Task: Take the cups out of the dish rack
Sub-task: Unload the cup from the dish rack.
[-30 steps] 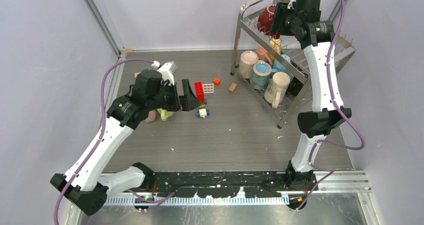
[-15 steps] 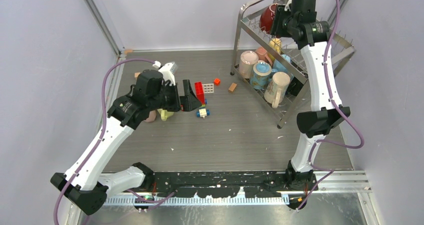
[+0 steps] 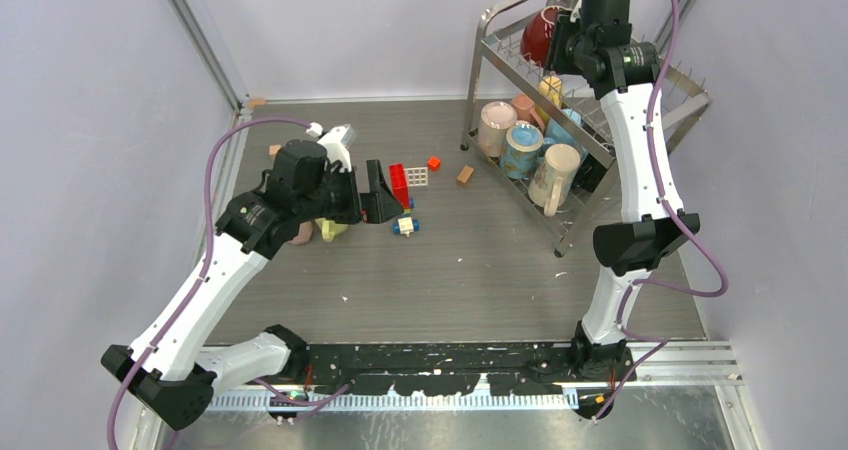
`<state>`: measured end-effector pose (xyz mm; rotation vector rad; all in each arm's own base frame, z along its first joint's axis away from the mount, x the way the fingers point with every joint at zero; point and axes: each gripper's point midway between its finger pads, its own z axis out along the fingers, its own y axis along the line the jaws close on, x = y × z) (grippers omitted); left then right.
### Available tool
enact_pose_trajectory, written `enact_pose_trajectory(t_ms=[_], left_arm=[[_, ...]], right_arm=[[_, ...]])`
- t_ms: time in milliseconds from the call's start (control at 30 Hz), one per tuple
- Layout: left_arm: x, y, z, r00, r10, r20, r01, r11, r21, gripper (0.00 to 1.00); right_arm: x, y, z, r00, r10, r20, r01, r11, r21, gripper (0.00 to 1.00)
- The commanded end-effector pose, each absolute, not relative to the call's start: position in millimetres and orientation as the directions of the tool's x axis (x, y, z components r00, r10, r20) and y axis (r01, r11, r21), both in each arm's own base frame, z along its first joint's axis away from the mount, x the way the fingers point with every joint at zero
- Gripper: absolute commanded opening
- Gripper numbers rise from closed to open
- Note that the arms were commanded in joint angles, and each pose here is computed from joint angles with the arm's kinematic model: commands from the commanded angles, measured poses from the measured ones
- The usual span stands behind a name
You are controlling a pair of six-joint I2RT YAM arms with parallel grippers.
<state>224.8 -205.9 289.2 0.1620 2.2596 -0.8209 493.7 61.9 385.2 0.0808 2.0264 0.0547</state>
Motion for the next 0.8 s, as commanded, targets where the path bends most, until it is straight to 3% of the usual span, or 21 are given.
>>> enact_pose_trajectory(t_ms=[0, 500, 767], left_arm=[[230.3, -209.5, 299.1, -0.701, -0.135, -0.701, 0.362, 0.779, -0.513, 1.0], [230.3, -210.1, 303.1, -0.694, -0.144, -0.705, 0.363, 0.776, -0.516, 1.0], [233.5, -212.7, 312.2, -0.682, -0.173, -0.711, 0.363, 0.764, -0.534, 1.0]], right_arm=[[486.0, 55.3, 382.6, -0.462, 0.046, -0.886, 0.05, 0.998, 0.026, 0.42], [487.1, 54.6, 415.9, -0.377, 0.066, -0.924, 0.055, 0.997, 0.049, 0.02], [476.9, 51.2, 473.7, -0.206, 0.106, -0.973, 0.059, 0.994, 0.096, 0.01]])
